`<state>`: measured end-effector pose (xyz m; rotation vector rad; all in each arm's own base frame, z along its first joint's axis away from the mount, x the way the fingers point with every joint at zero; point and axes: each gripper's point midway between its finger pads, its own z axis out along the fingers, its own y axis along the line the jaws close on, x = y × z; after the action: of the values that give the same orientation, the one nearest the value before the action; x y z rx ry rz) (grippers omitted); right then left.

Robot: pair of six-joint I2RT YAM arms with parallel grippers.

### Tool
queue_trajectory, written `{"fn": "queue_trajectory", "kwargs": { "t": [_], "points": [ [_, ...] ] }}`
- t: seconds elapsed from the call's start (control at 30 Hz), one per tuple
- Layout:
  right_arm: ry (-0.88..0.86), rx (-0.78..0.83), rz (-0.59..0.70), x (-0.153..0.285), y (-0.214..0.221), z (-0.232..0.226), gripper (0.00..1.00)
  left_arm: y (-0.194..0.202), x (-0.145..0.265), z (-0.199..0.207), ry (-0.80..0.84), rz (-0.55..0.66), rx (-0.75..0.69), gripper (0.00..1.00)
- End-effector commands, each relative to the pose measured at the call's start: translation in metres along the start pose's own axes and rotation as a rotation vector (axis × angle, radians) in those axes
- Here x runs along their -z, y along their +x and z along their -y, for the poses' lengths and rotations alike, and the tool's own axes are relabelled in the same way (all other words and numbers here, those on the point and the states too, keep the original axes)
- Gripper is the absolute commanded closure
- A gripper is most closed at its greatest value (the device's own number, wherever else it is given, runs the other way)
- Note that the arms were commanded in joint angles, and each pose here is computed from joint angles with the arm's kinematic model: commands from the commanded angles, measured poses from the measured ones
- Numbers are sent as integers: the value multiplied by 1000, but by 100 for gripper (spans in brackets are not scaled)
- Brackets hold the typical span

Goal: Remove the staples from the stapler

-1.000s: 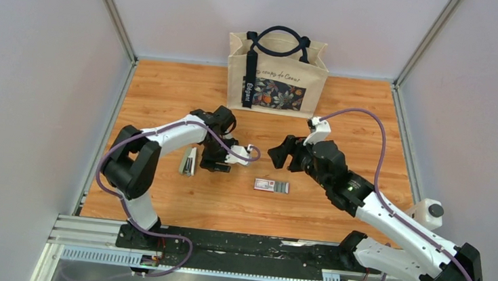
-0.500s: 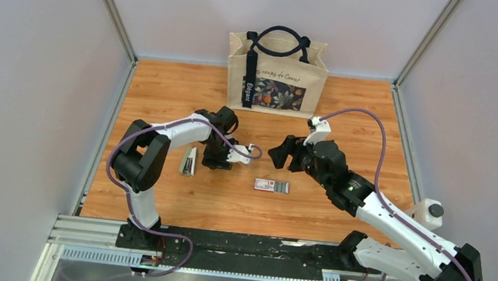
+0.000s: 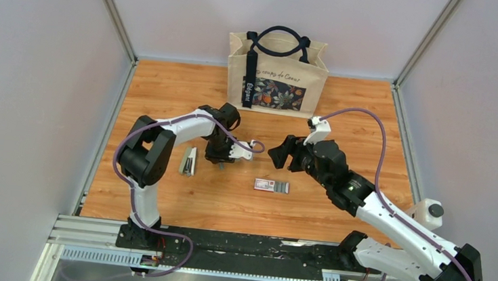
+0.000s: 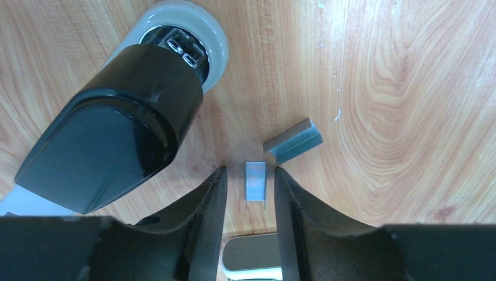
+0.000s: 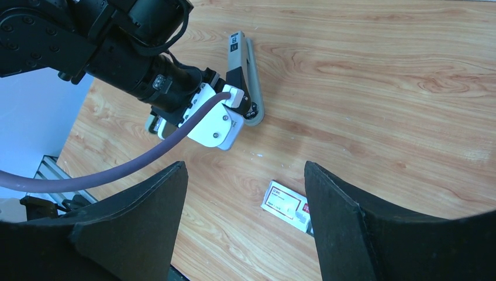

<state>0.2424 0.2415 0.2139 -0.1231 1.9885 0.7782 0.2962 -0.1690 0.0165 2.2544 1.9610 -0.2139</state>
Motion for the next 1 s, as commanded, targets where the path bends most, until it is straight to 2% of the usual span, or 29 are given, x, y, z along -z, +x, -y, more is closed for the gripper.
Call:
{"fn": "queue_trajectory", "kwargs": {
  "t": [0.0,0.07,0.2,0.33,0.5,0.6,0.73,0.77,0.83,0.87,0.9,0.97],
  "points": [
    [-43,-3,64,8,-26,-15,24,-1,2,4,51,-4,12,57],
    [-38,-1,63,8,-26,-14,24,-1,3,6,51,-3,6,60],
    [-38,-3,67,9,-27,-15,24,5,0,13,67,-32,10,74],
    [-31,-5,69,10,-28,-13,25,6,2,20,73,-46,44,81],
    [-19,3,63,9,-29,-13,26,-5,27,10,-22,-2,82,100],
    [-17,11,62,10,-33,-15,26,-18,60,1,-85,48,114,100],
    [-33,11,68,17,-42,-21,25,-41,119,-7,-161,158,157,100],
    [-46,8,87,22,-50,-26,24,-49,146,-14,-215,206,161,100],
    [-58,13,92,27,-56,-30,22,-65,171,-6,-207,312,202,100],
    [-71,17,102,31,-61,-34,22,-74,197,-8,-242,385,220,100],
    [-98,16,108,35,-67,-41,21,-87,209,5,-190,473,258,100],
    [-136,12,116,40,-74,-51,20,-104,238,15,-185,583,270,100]
  ]
}}
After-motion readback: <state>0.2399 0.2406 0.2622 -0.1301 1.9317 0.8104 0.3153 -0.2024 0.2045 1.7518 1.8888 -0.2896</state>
